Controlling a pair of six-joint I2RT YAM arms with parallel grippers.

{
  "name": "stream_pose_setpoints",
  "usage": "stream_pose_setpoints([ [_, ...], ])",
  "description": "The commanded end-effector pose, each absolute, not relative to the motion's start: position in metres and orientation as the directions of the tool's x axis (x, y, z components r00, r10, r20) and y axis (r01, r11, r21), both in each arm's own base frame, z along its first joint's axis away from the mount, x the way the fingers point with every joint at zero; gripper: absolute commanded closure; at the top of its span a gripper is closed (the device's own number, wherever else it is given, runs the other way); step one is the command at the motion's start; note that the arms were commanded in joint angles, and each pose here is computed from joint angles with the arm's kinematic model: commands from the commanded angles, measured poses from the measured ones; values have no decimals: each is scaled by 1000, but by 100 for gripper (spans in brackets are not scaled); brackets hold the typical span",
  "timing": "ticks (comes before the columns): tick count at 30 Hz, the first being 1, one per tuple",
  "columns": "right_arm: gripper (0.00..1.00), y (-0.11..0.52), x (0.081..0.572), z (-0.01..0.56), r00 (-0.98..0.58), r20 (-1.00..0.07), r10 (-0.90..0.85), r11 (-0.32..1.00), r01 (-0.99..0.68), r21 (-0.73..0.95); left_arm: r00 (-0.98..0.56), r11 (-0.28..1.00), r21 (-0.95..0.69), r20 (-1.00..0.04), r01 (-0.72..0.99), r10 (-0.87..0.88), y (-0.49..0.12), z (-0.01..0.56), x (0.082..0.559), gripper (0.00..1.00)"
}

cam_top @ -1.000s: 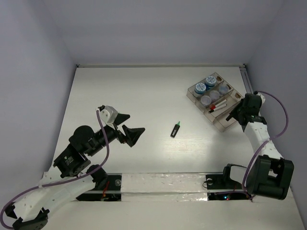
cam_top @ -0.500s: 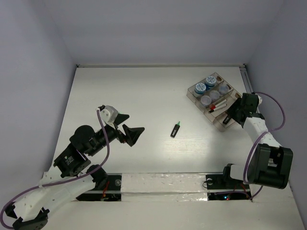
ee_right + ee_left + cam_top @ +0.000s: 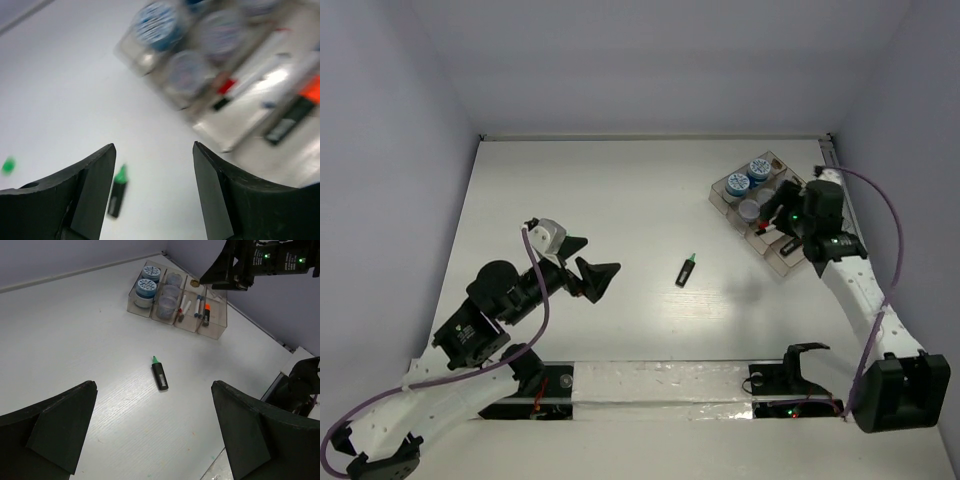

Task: Sort the stationery into containers
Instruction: Pick up the pen from the center of the board.

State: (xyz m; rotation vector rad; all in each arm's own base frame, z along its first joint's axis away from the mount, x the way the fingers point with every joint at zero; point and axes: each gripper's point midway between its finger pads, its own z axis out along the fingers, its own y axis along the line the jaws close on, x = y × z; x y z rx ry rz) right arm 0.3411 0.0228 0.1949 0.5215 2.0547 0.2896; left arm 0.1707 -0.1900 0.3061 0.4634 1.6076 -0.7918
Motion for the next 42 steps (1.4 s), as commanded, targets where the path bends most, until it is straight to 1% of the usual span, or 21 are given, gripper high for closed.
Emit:
stream_pose_setpoints([
  [1, 31, 111, 322, 192, -588, -737, 333, 920, 31, 391, -189, 724, -228, -972, 651, -136, -187, 304, 183, 1],
  [4, 31, 158, 316, 183, -631, -726, 274, 916, -60, 397, -192, 780, -231, -971, 582, -144, -176, 300, 197, 1],
  [9, 31, 277, 303, 158, -687, -727, 8, 861, -365, 355, -174, 863, -237, -969, 445, -176, -147, 299, 223, 1],
  [12, 31, 340, 302, 149, -634, -758, -152, 734, -586, 343, -134, 892, -255, -966, 374, -220, -127, 307, 230, 1],
  [13, 31, 359, 293, 149, -613, -762, -208, 653, -667, 358, -108, 903, -261, -965, 341, -239, -117, 312, 234, 1],
  [14, 31, 375, 300, 161, -531, -809, -252, 600, -741, 300, -92, 908, -270, -963, 320, -254, -111, 315, 235, 1],
  [17, 31, 409, 303, 145, -404, -839, -365, 450, -865, 221, -48, 926, -280, -960, 253, -277, -92, 321, 237, 1],
  [18, 31, 421, 313, 160, -347, -860, -373, 412, -893, 182, -36, 928, -286, -958, 240, -286, -88, 323, 237, 1],
  [19, 31, 431, 315, 136, -356, -834, -422, 374, -906, 197, -30, 930, -287, -957, 228, -288, -85, 324, 238, 1],
  [21, 30, 447, 333, 144, -290, -838, -463, 333, -933, 139, -15, 934, -291, -956, 207, -294, -79, 326, 238, 1],
  [23, 29, 455, 338, 109, -302, -786, -539, 301, -941, 156, -8, 939, -291, -956, 185, -294, -73, 326, 241, 1],
  [25, 29, 472, 352, 119, -274, -807, -524, 283, -949, 139, -14, 939, -291, -956, 185, -293, -74, 324, 242, 1],
  [28, 27, 487, 361, 109, -267, -799, -538, 248, -957, 153, -18, 941, -288, -957, 178, -290, -73, 323, 244, 1],
  [29, 27, 491, 356, 89, -277, -772, -572, 236, -957, 168, -18, 940, -288, -957, 181, -289, -74, 323, 244, 1],
  [33, 27, 505, 363, 88, -265, -769, -581, 253, -957, 139, -22, 939, -287, -957, 188, -288, -75, 323, 245, 1],
  [37, 31, 473, 397, 109, -342, -773, -535, 525, -851, 12, -38, 931, -282, -959, 231, -281, -83, 320, 247, 1],
  [38, 33, 467, 396, 120, -387, -790, -476, 587, -809, 43, -55, 920, -278, -960, 276, -274, -92, 318, 245, 1],
  [39, 38, 450, 393, 107, -418, -789, -451, 627, -777, 53, -73, 914, -278, -960, 296, -269, -98, 316, 247, 1],
  [40, 40, 436, 392, 156, -385, -842, -378, 669, -742, 39, -83, 899, -281, -960, 337, -269, -106, 317, 246, 1],
  [41, 42, 424, 390, 169, -425, -853, -303, 718, -690, 89, -94, 889, -282, -959, 362, -266, -111, 316, 245, 1],
  [42, 45, 402, 381, 154, -455, -841, -294, 760, -645, 83, -115, 881, -286, -958, 377, -262, -116, 312, 247, 1],
])
